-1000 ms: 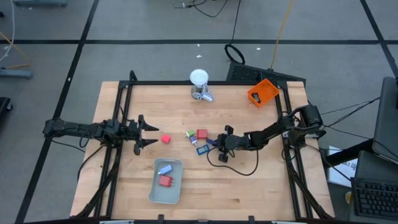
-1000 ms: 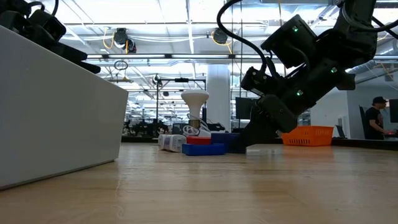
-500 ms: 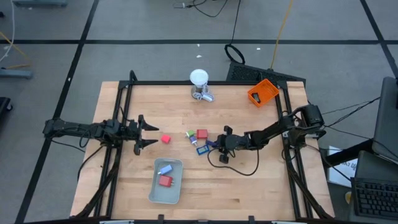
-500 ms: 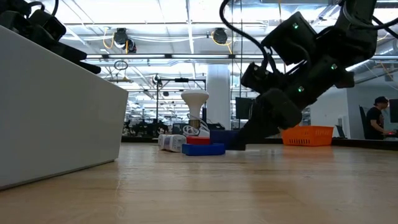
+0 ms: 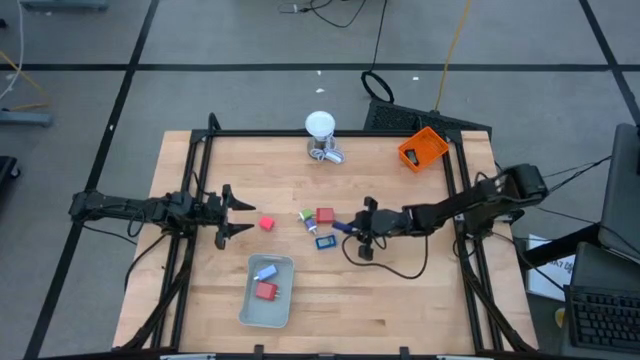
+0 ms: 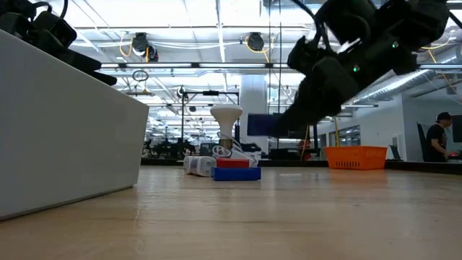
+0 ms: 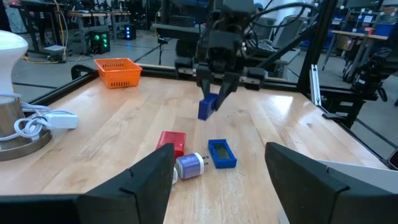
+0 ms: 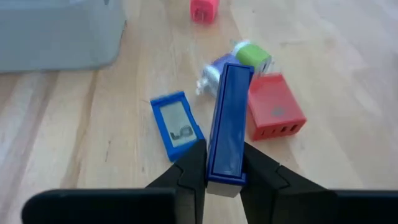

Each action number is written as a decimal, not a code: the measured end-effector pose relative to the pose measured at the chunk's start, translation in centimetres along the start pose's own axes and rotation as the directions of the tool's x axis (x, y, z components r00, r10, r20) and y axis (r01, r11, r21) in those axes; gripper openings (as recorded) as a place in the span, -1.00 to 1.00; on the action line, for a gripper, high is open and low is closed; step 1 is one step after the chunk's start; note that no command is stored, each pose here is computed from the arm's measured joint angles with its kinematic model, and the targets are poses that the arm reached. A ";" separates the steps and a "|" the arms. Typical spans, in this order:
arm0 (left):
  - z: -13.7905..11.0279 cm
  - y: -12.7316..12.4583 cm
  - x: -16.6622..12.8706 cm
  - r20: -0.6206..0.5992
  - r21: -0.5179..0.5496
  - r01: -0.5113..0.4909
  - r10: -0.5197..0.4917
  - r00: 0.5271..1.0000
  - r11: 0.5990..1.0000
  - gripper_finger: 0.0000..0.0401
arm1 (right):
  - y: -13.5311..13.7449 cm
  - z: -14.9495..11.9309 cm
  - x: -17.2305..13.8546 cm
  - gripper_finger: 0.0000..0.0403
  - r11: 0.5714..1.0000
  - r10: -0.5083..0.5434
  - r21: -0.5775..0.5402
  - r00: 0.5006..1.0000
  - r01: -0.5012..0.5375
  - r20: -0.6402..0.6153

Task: Pick & Place Office items
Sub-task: Put the top blue digital clock into the orange bin

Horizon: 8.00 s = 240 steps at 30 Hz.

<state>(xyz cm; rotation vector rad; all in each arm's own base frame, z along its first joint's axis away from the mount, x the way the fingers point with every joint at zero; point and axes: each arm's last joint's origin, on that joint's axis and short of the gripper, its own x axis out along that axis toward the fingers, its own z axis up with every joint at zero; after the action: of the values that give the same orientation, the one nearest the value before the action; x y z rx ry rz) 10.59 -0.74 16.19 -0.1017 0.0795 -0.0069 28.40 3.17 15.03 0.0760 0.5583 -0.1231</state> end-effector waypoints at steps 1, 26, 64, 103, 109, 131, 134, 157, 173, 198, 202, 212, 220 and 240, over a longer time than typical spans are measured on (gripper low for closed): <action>0.0 0.0 0.0 0.000 0.000 0.000 0.000 1.000 1.000 0.24 | 0.0 0.2 -0.3 -0.70 1.000 0.001 -0.002 1.000 -0.001 0.006; 0.0 0.0 0.0 0.000 0.000 0.000 0.000 1.000 1.000 0.23 | -1.3 0.2 -6.4 -0.71 1.000 -0.004 0.000 1.000 0.004 -0.027; 0.0 0.0 0.0 0.000 0.000 0.000 0.000 1.000 1.000 0.34 | -3.8 -5.2 -11.6 -0.70 0.986 -0.094 0.147 0.988 0.075 0.122; 0.0 0.0 0.0 0.000 0.000 0.000 0.000 1.000 1.000 0.34 | -6.5 -5.0 -12.0 -0.70 0.760 -0.598 0.413 0.790 0.502 0.139; 0.0 0.0 0.0 0.000 0.000 0.000 0.000 1.000 1.000 0.34 | -6.6 -5.0 -12.0 -0.70 0.734 -0.626 0.436 0.767 0.520 0.140; 0.0 0.0 0.0 0.000 0.000 0.000 0.000 1.000 1.000 0.34 | -10.2 -5.3 -12.2 -0.70 0.513 -0.809 0.526 0.587 0.678 0.033; 0.0 0.0 0.0 0.000 0.000 0.000 0.000 1.000 1.000 0.34 | -10.9 -5.7 -12.2 -0.70 0.473 -0.832 0.542 0.555 0.695 0.015; 0.0 0.0 0.0 0.000 0.000 0.000 0.000 1.000 1.000 0.34 | -13.4 -8.8 -12.3 -0.70 0.438 -0.831 0.563 0.554 0.700 -0.042; 0.0 0.0 0.0 0.000 0.000 0.000 0.000 1.000 1.000 0.34 | -17.4 -1.8 -16.3 -0.70 0.383 -0.863 0.495 0.493 0.780 -0.108; 0.0 0.0 0.0 0.000 0.000 0.000 0.000 1.000 1.000 0.34 | -20.4 -5.0 -13.4 -0.70 0.398 -0.751 0.443 0.562 0.803 -0.345; 0.0 0.0 0.0 0.000 0.000 0.000 0.000 1.000 1.000 0.34 | -20.6 -5.1 -12.9 -0.70 0.397 -0.749 0.442 0.562 0.804 -0.350; 0.0 0.0 0.0 0.000 0.000 0.000 0.000 1.000 1.000 0.34 | -20.9 -5.7 -12.2 -0.70 0.393 -0.733 0.435 0.562 0.810 -0.384; 0.0 0.0 0.0 0.001 0.000 0.000 0.000 1.000 1.000 0.34 | -21.0 -6.0 -11.9 -0.70 0.393 -0.723 0.427 0.560 0.815 -0.404; 0.0 0.0 0.0 0.000 0.000 0.000 0.000 1.000 1.000 0.34 | -21.1 -6.0 -11.9 -0.53 0.392 -0.726 0.428 0.560 0.814 -0.399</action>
<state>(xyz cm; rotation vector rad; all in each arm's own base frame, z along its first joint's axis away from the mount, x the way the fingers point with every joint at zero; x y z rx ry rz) 10.59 -0.74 16.20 -0.1017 0.0794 -0.0070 12.39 -15.90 15.50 0.4268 0.6557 -1.2609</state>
